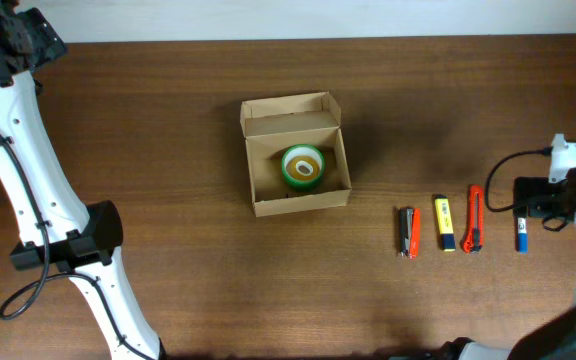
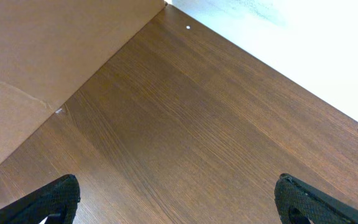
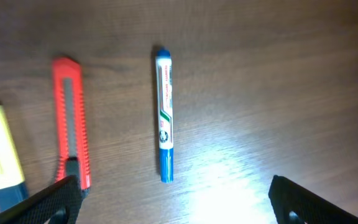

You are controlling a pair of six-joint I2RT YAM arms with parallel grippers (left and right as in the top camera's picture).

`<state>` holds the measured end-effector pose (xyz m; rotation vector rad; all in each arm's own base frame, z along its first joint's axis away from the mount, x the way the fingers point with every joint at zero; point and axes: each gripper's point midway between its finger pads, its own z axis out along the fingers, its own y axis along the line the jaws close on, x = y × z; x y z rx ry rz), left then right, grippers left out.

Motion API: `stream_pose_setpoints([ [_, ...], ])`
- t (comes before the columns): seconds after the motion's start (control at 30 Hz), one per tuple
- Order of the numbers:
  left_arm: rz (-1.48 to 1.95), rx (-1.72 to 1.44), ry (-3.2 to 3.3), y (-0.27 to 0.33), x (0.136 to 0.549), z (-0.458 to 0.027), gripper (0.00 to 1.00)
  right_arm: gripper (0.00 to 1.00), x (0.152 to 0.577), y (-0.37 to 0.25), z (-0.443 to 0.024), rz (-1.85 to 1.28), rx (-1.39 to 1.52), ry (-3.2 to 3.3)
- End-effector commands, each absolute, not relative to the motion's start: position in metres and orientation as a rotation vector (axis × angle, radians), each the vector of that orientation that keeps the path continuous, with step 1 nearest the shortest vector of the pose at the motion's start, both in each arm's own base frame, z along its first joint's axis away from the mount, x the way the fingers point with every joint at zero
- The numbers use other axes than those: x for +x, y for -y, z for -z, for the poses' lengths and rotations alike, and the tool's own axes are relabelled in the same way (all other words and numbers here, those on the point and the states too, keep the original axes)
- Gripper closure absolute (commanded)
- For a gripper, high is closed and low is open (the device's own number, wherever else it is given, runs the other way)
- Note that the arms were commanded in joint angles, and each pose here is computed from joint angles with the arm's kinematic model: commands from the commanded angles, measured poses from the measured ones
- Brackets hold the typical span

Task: Pack container
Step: 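Move the right gripper to the blue-capped whiteboard marker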

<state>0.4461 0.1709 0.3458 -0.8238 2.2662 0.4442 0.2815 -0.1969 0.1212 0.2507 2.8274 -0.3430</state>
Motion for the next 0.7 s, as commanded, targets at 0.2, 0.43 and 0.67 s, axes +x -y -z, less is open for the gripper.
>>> stream_pose_setpoints([
  [0.2,-0.463,-0.816,-2.236,-0.174,0.438,-0.359,0.00,0.08,0.274,0.193,-0.060,0.009,0.425,-2.928],
  [0.43,-0.463,-0.816,-2.236,-0.174,0.438,-0.359,0.00,0.14,0.269,0.187,-0.027,-0.090,0.580,-2.993],
  [0.67,-0.463,-0.816,-2.236,-0.174,0.438,-0.359,0.00,0.15,0.276,0.208,-0.022,0.025,0.612,-3.008],
])
